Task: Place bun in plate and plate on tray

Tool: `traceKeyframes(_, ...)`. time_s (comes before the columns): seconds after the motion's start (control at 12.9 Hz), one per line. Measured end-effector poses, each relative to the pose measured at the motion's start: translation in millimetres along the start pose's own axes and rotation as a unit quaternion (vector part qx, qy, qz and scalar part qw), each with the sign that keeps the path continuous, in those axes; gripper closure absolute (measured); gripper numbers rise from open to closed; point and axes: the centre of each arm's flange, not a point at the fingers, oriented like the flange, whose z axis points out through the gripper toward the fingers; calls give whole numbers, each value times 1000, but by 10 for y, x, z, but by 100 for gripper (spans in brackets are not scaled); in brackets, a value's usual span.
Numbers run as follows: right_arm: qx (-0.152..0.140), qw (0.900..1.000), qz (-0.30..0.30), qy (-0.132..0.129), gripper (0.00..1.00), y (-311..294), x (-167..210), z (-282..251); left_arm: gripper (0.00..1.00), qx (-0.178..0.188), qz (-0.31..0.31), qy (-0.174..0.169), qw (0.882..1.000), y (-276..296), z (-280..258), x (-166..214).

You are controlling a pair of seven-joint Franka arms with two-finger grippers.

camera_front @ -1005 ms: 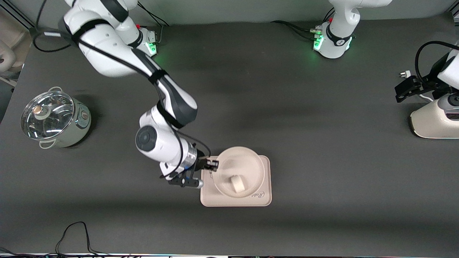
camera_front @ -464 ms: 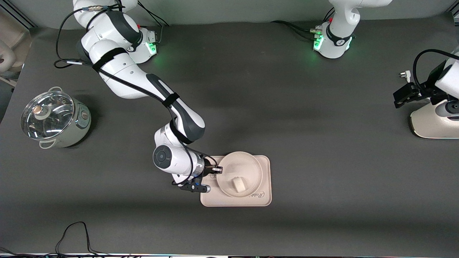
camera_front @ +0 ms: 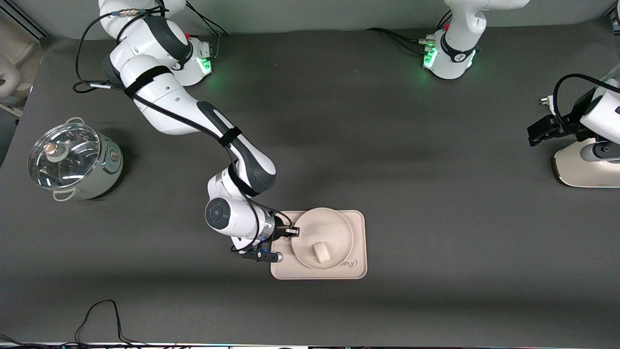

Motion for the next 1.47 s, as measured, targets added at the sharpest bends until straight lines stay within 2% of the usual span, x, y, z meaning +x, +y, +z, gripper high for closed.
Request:
traceKeyframes(0.23, 4, 1000, -2, 13, 46, -15, 57, -74, 0, -2, -3, 5, 1000, -58, 53, -132)
traceKeyframes(0.46, 11, 998, -22, 65, 9, -181, 227, -647, 0, -2, 2, 6, 1000, -15, 130, -145)
traceKeyframes(0.54, 14, 996, -20, 82, 0, -169, 312, -942, 0, -2, 2, 7, 1000, -5, 138, -142)
traceKeyframes(0.77, 8, 992, -37, 116, 0, 144, 569, -1790, 0, -2, 3, 8, 1000, 5, 137, -142)
traceKeyframes(0.93, -14, 992, -50, 113, 0, 247, 561, -2255, 0, -2, 4, 8, 1000, 8, 138, -142)
traceKeyframes(1.08, -46, 994, -53, 87, 0, 216, 358, -2702, 0, -2, 4, 8, 1000, 8, 138, -142)
traceKeyframes(1.16, -58, 993, -56, 82, 0, 183, 210, -2935, 0, -2, 4, 8, 1000, 8, 138, -143)
traceKeyframes(1.47, -106, 987, -58, 105, 0, 494, -389, -3839, 0, -3, 3, 8, 1000, 8, 134, -143)
